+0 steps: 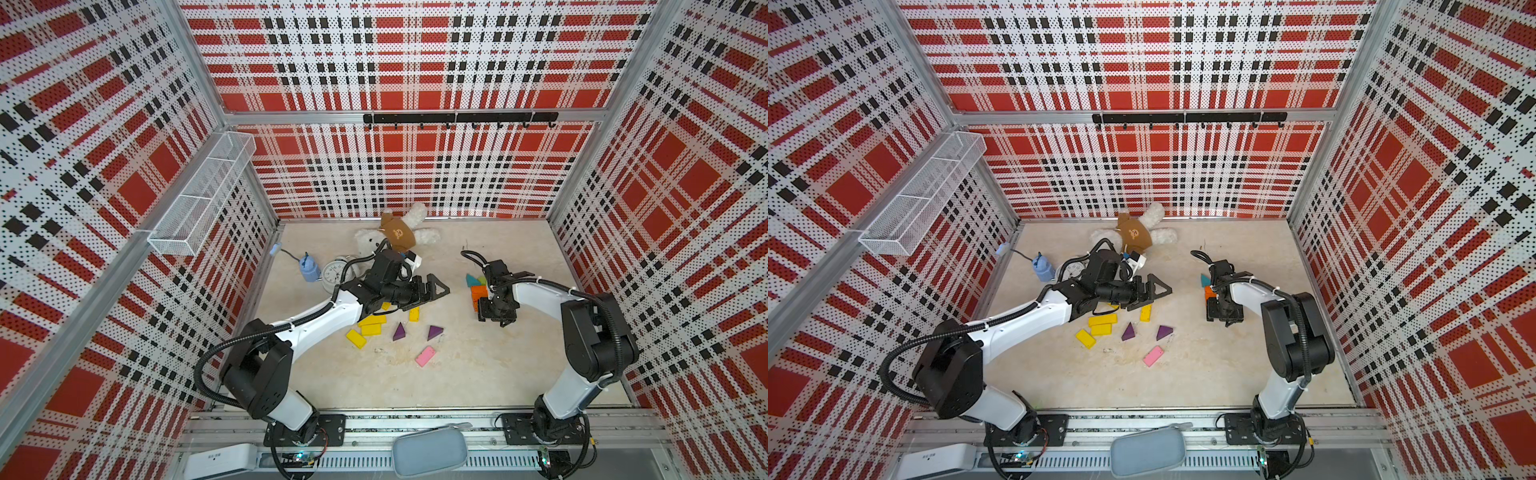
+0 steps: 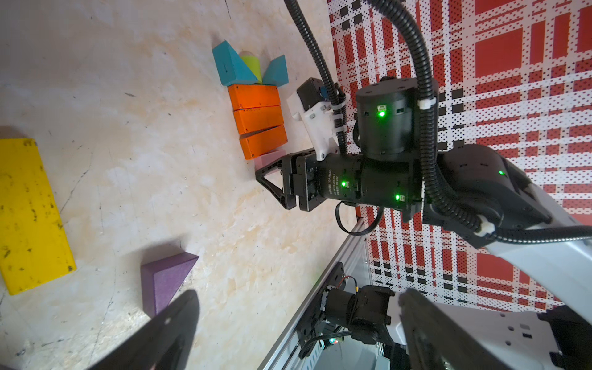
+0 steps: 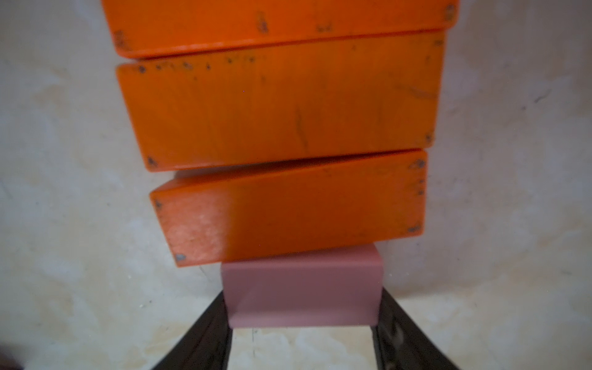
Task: Assemble a carrot with building blocks
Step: Assemble the building block at the center of the board.
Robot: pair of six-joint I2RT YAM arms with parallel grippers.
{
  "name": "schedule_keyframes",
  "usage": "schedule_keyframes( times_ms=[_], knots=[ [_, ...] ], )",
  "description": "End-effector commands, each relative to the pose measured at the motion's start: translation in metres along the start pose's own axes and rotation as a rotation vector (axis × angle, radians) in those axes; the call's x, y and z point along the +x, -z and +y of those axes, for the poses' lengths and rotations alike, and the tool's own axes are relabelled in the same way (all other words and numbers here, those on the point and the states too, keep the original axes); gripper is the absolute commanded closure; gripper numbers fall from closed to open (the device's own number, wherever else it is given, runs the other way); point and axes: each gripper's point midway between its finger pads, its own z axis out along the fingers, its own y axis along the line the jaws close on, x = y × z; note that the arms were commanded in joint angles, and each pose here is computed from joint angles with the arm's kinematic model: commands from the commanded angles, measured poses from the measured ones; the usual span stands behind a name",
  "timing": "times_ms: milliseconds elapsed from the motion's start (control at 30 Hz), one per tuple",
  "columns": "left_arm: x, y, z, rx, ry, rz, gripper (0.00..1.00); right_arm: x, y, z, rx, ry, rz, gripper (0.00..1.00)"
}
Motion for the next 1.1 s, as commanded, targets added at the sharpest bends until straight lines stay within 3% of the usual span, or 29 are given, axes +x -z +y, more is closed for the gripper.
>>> schedule_keyframes(
  times_ms=[0, 433, 800, 933, 1067],
  knots=[
    [-0.005, -0.003, -0.010, 0.027, -0.025, -0.006, 0.00, -0.010, -0.002, 0.000, 0.003, 0.012, -0.016, 0.34],
    [-0.005, -0.003, -0.010, 0.028, -0.026, -0.003, 0.01, -0.013, -0.002, 0.000, 0.010, 0.031, -0.015, 0.34],
    [-0.006, -0.002, -0.010, 0.027, -0.027, -0.008, 0.01, -0.007, 0.019, -0.001, 0.001, 0.015, -0.048, 0.23],
    [-0.020, 0.011, -0.002, -0.009, 0.000, -0.078, 0.01, 0.002, 0.048, 0.012, 0.000, 0.044, -0.105, 0.20],
    [-0.054, 0.045, 0.043, -0.141, 0.121, -0.221, 0.00, 0.025, 0.068, 0.056, -0.056, 0.164, -0.139, 0.19]
  ],
)
